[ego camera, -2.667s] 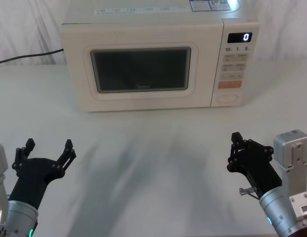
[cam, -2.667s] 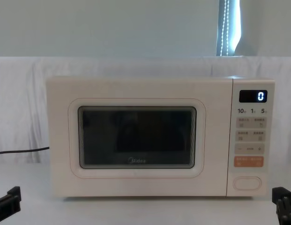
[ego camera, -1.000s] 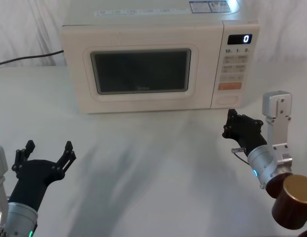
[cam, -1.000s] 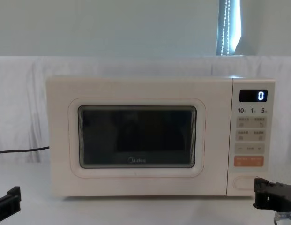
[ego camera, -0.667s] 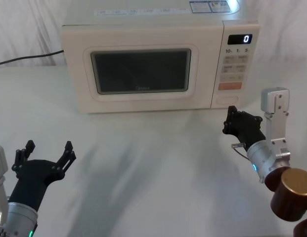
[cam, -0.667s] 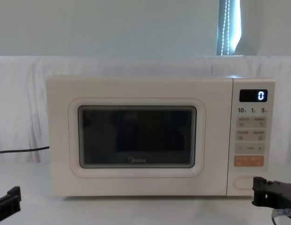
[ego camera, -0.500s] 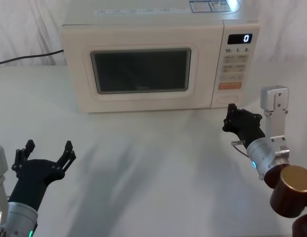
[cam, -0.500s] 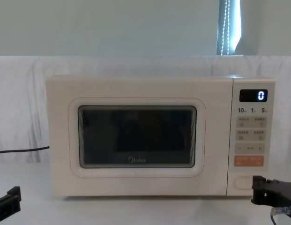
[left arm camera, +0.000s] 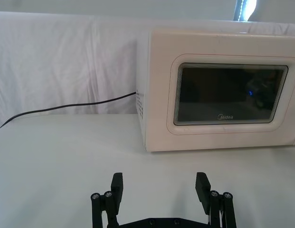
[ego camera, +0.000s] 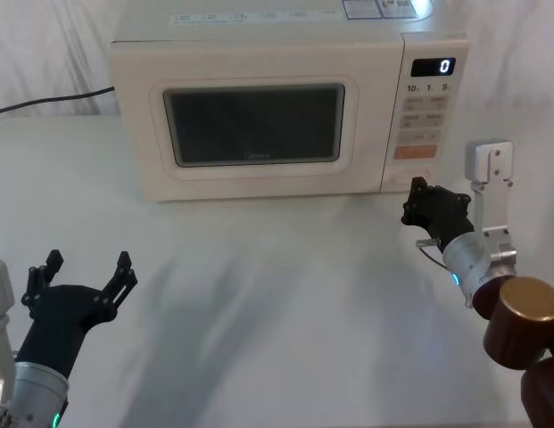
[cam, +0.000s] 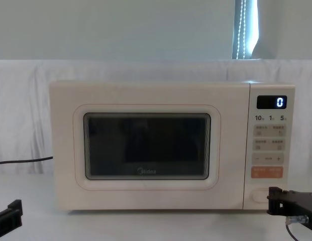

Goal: Press the button to open the microwave door with one hand; close the microwave door with the other hand.

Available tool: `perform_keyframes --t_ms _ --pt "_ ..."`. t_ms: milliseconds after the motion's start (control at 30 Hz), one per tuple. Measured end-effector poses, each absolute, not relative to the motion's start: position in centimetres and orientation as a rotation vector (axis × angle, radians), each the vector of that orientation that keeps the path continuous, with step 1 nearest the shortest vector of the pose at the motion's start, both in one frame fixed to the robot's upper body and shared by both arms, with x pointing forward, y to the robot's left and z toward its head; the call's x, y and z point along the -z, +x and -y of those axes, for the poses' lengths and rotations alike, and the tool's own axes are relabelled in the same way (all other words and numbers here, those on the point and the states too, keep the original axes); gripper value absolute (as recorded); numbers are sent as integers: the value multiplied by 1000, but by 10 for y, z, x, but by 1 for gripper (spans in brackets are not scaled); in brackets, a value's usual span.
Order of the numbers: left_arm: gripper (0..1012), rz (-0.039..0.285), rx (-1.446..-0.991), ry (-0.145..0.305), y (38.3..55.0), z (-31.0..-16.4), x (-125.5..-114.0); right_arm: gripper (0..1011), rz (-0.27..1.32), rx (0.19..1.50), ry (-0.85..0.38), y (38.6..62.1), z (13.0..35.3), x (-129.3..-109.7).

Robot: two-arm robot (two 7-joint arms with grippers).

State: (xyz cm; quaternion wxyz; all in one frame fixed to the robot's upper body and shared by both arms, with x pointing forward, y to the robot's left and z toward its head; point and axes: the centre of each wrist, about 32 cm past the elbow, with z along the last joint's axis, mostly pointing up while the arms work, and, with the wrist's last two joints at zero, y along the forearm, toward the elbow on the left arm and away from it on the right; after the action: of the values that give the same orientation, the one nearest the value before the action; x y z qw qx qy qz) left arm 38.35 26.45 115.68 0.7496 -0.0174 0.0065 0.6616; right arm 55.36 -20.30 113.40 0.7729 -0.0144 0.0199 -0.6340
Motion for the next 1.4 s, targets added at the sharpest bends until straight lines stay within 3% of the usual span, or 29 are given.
perform_keyframes --t_ms 633,1400 --pt "1001 -14 -1446 -38 384 -265 -1157 0 -54 1379 -43 578 208 -1127" --pt "1001 -14 -1446 -38 384 -265 -1157 0 -72 1389 -49 592 211 -1122"
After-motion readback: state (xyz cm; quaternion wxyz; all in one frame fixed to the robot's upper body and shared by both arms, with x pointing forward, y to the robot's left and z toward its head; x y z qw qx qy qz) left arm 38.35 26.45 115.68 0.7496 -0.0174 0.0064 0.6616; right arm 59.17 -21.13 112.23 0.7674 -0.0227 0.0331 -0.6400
